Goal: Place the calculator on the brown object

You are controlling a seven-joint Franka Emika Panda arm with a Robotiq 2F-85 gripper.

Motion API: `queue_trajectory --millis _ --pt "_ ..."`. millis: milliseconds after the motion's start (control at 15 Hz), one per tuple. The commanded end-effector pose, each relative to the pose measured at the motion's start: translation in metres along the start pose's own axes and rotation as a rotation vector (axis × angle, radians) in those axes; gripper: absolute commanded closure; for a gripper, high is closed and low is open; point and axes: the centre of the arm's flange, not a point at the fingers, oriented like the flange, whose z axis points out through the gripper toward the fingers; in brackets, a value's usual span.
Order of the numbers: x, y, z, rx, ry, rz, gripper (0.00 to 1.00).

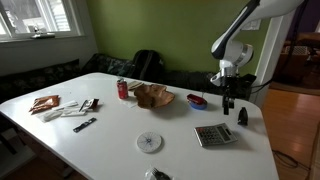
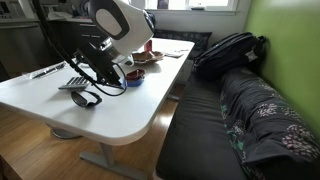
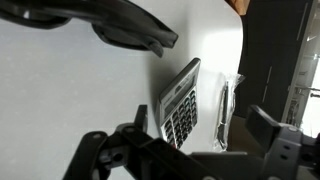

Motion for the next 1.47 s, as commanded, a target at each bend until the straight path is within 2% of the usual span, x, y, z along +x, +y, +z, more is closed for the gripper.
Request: queue_trajectory --millis 0,333,733,800,867,1000,1133,1200,1267,1333,1400 --pt "0.011 0.008 0.009 0.010 0.005 -0.017 0.00" --pt "0.040 0.025 0.028 0.004 -0.037 0.000 0.00" --pt "0.051 0.038 0.053 0.027 -0.119 0.069 0.00" --pt "0.053 0.037 0.053 0.032 -0.127 0.074 0.02" --pt "0.054 0.036 0.054 0.043 -0.146 0.077 0.12" --pt "0.053 0.032 0.060 0.103 -0.210 0.063 0.22" --pt "0.051 0.030 0.068 0.168 -0.274 0.041 0.24" --pt "0.050 0.029 0.071 0.185 -0.289 0.033 0.16" --pt "0.051 0.029 0.075 0.189 -0.298 0.029 0.16" --pt "0.052 0.030 0.078 0.191 -0.304 0.023 0.19" --pt "0.053 0.031 0.080 0.191 -0.305 0.022 0.27"
